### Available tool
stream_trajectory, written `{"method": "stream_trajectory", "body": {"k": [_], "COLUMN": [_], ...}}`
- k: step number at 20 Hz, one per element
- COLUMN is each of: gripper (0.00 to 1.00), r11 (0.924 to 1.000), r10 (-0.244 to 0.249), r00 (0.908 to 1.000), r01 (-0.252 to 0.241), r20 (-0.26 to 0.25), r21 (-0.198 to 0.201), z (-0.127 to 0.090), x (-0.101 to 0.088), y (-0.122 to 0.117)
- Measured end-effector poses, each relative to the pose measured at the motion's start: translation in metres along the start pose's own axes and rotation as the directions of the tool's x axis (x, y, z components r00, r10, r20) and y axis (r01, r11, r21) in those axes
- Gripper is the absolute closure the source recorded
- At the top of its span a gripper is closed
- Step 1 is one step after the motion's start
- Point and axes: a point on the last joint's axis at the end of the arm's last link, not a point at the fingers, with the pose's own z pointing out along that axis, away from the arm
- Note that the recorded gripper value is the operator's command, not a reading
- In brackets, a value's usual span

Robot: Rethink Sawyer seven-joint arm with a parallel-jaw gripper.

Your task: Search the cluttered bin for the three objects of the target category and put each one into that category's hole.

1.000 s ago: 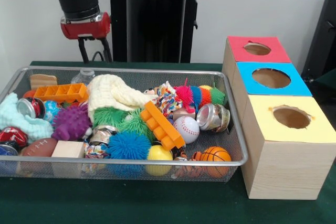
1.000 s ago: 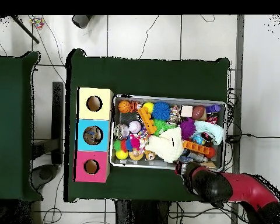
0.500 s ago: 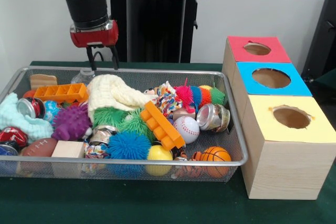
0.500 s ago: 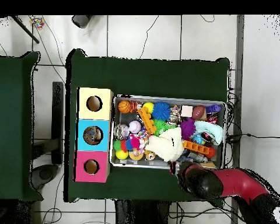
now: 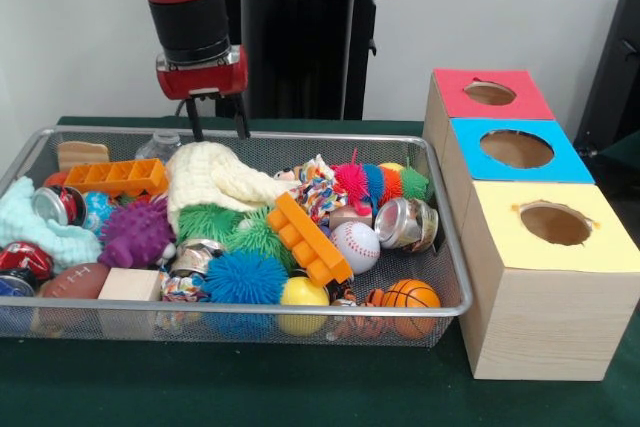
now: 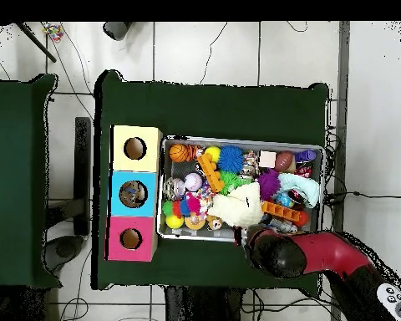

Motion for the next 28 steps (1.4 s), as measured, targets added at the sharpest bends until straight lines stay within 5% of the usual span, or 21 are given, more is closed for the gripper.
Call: {"method": "stream_trajectory", "body": {"k": [17,28], "gripper": [0.0,0.0], "r11": [0.995,1.0], "r10": [0.099,0.009], "r00": [0.9948,1.0], "r01": [-0.099,-0.009], "r20": [0.022,-0.003], "r21": [0.004,0.004], "z": [-0.009,0.035], "x": [0.009,0.014], "y": [-0.049,-0.04]}}
